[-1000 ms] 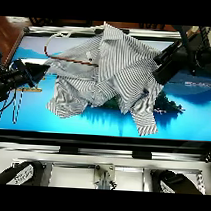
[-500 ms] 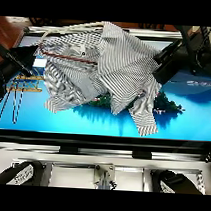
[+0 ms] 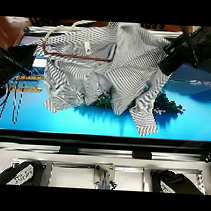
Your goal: Fold the shirts.
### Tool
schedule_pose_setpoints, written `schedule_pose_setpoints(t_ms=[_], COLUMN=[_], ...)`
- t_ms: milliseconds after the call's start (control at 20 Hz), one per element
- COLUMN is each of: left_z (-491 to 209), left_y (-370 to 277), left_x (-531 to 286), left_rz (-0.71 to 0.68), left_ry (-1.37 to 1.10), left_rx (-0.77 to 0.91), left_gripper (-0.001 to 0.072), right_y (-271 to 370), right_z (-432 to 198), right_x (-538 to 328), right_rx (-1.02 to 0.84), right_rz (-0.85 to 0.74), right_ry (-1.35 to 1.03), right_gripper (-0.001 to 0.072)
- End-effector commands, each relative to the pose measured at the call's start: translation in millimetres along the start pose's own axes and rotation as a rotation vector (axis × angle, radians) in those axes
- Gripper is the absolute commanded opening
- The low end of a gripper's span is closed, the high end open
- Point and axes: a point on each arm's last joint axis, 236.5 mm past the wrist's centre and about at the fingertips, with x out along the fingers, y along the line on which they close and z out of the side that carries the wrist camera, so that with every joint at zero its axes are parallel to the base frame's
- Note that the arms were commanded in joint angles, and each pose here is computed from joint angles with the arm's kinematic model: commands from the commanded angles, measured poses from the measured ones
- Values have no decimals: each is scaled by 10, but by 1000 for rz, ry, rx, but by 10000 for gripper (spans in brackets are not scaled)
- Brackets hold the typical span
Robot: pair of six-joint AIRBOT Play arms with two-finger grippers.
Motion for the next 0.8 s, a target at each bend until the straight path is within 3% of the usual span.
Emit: schedule_pose_setpoints(t_ms=[0,150,500,550,650,700,750], left_z=[-209,-479,-380,-352,-311,-279,-247], left_y=[300,838,964,976,992,1000,1012], left_x=[-30,-175,-117,-116,-121,-136,-163], left_rz=[121,328,387,394,404,410,417], left_ry=[98,255,207,196,181,172,165], left_rx=[130,284,320,323,326,328,329], left_gripper=[54,54,77,134,407,494,494], right_y=[-56,396,1253,1269,1232,1206,1209], right_z=[157,279,576,585,566,553,554], right_x=[30,-11,-251,-257,-242,-233,-234], right_rx=[77,172,136,132,144,148,155], right_rz=[-22,157,354,349,330,319,321], right_ry=[-66,-91,-99,-97,-87,-81,-81], right_gripper=[83,83,83,83,82,82,83])
